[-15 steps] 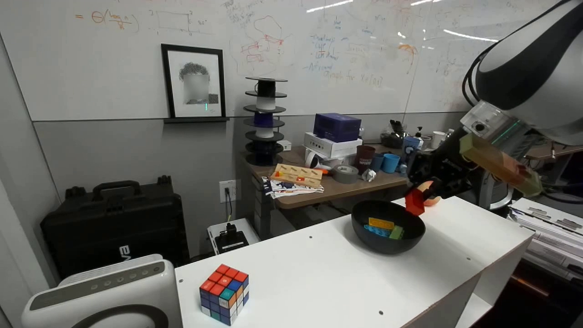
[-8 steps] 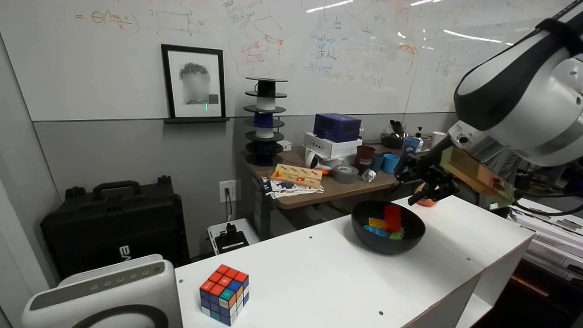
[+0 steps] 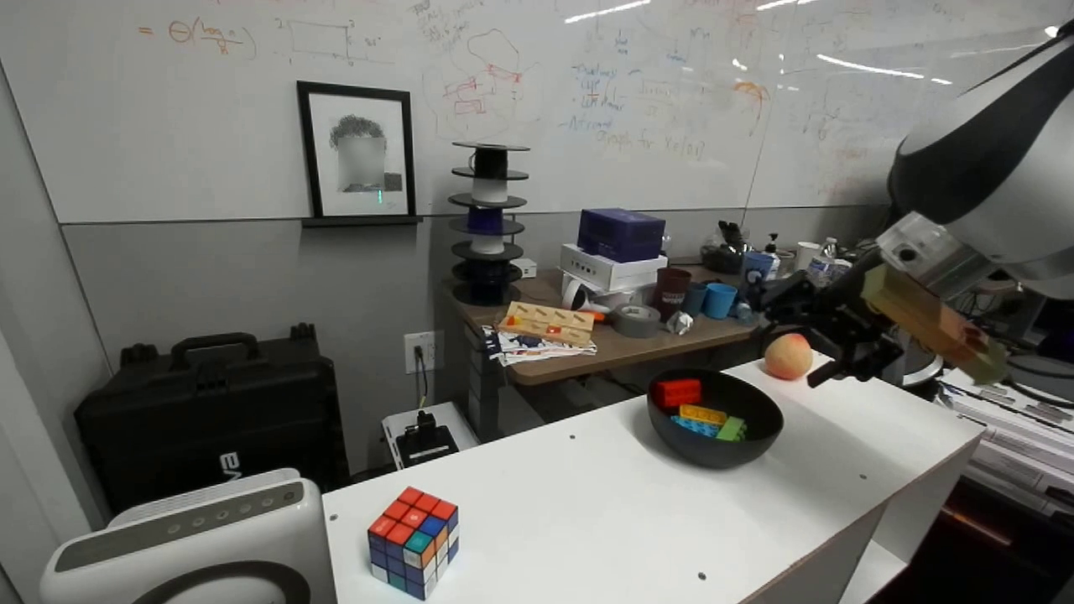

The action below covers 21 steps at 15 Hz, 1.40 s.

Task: Put the blocks inside the black bowl.

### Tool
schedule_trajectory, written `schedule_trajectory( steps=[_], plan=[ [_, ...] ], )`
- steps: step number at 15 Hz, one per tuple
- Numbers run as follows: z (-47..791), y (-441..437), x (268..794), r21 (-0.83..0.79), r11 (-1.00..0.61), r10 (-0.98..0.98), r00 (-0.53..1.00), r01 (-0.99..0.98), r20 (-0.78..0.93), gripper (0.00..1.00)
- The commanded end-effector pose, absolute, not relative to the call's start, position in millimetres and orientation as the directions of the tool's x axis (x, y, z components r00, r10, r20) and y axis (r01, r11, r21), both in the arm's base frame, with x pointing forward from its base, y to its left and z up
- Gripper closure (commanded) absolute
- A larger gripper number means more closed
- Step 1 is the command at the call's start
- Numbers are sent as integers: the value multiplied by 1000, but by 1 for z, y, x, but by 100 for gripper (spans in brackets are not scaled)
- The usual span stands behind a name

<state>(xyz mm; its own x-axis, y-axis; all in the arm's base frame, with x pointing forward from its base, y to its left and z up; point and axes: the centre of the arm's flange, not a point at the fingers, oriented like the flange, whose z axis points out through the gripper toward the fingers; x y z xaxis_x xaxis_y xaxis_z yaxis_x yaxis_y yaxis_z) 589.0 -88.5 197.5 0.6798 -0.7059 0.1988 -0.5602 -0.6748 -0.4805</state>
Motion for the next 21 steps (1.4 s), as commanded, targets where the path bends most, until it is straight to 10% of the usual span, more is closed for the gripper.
schedule_trajectory(
  steps=[1,21],
  plan=[
    [229,-136,514,-570,-523,-828,536,-634,164,0],
    [269,-192,532,-727,-345,-905,416,-594,89,0]
  ],
)
